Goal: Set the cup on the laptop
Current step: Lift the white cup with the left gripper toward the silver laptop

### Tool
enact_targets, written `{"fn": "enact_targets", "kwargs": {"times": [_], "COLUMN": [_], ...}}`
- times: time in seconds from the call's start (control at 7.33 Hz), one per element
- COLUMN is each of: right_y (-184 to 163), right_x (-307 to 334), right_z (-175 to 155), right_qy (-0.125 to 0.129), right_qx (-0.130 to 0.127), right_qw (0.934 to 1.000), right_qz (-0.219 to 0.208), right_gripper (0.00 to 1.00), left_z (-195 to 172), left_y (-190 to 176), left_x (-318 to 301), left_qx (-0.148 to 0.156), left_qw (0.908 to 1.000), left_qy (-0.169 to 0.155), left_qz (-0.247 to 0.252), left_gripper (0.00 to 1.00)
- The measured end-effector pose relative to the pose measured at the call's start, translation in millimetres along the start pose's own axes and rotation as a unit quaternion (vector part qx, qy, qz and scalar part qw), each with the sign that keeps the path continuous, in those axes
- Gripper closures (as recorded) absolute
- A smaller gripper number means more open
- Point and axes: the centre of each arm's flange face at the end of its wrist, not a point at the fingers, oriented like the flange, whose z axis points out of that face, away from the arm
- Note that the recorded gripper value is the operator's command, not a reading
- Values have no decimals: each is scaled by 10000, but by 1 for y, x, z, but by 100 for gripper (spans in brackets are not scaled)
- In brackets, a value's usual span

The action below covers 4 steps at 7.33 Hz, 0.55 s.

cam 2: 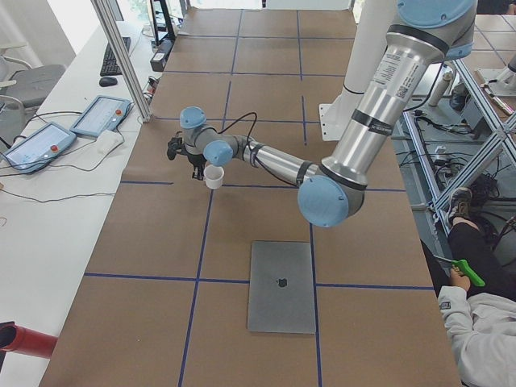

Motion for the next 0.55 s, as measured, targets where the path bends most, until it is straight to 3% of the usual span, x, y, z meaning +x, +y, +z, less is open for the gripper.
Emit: {"fn": "enact_targets", "kwargs": {"times": [0.55], "right_y": [0], "right_x": [0], "right_z": [0], "right_qy": [-3], "right_qx": [1], "right_qw": [10000], "right_qz": [-1], "right_gripper": [0], "left_z": [-3], "left_y": [165], "left_x": [-188], "left_qx": [-125], "left_qw": [9993], "left_qy": [-314], "left_qz": [163], "left_gripper": [100]}}
